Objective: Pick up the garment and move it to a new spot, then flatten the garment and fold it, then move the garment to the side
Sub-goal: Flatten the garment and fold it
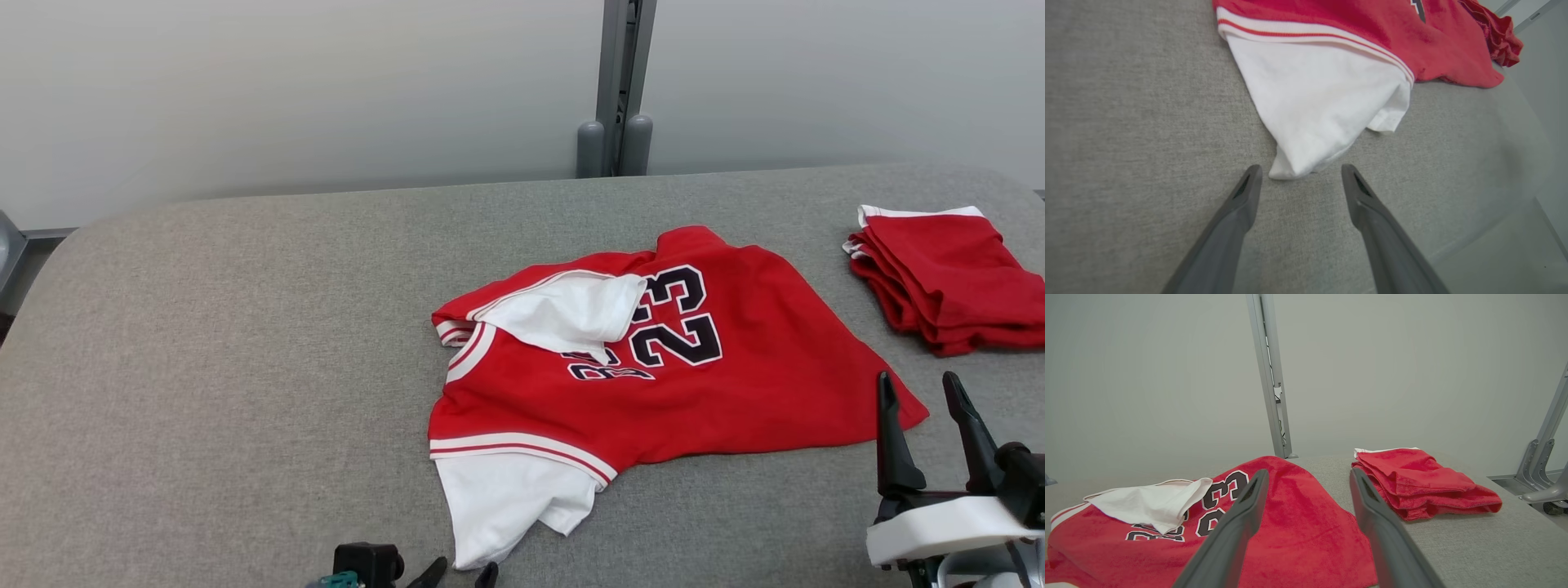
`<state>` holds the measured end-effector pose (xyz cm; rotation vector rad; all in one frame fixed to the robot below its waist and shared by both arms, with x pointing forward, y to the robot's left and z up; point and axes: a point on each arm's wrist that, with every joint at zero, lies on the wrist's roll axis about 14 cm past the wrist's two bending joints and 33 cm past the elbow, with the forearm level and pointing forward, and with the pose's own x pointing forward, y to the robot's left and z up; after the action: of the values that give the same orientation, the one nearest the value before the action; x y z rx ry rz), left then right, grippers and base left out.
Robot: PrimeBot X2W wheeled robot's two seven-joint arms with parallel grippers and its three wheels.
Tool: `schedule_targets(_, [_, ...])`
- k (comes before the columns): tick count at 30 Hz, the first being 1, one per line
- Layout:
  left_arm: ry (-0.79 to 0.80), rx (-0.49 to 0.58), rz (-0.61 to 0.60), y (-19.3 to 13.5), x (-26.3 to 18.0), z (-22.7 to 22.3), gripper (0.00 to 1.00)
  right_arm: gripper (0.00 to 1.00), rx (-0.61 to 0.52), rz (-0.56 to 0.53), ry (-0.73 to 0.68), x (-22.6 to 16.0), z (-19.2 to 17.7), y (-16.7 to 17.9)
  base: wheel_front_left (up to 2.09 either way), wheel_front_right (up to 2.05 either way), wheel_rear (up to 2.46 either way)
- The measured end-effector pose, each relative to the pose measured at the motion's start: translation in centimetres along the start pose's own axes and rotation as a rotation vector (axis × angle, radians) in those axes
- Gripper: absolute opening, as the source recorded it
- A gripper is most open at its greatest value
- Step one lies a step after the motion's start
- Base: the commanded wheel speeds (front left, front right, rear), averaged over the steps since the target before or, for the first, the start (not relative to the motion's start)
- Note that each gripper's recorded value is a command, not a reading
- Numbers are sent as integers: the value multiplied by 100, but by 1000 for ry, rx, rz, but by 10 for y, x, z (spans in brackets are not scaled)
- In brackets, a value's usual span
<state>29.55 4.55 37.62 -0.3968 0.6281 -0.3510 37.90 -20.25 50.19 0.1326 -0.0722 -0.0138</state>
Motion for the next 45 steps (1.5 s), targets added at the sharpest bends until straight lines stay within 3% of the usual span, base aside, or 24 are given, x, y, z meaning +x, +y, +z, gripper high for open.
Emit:
schedule_targets(5, [-1,-11,-8,-3,6,0,100,100,-1,-23,3,-3,-1,-8,0,0,0])
schedule_targets(6, [-4,-13,-13,-4,7,1,95,100,-2,-31,8,-4,-2,-10,0,0,0])
schedule_targets(8, [-5,-25,-24,-8,8,0,44,100,-10,-42,18,-5,-5,-14,0,0,0])
schedule_targets(9, [-3,-33,-26,-9,9,0,24,100,-12,-49,22,-6,-6,-17,0,0,0])
schedule_targets(11, [-7,-48,-34,-12,9,0,0,100,-16,-61,28,-7,-8,-21,0,0,0])
schedule_targets(22, [-123,-125,-39,-17,7,23,0,100,-37,-136,120,-16,-34,-46,0,0,0])
schedule_targets(30, [-249,-141,77,22,-7,52,0,100,-23,-251,227,-18,-61,-78,0,0,0])
schedule_targets(36, [-266,-143,113,35,-13,56,0,100,-4,-219,371,-16,-93,-63,0,0,0])
schedule_targets(45, [-254,-150,122,36,-11,53,0,100,32,-188,478,-4,-118,-47,0,0,0])
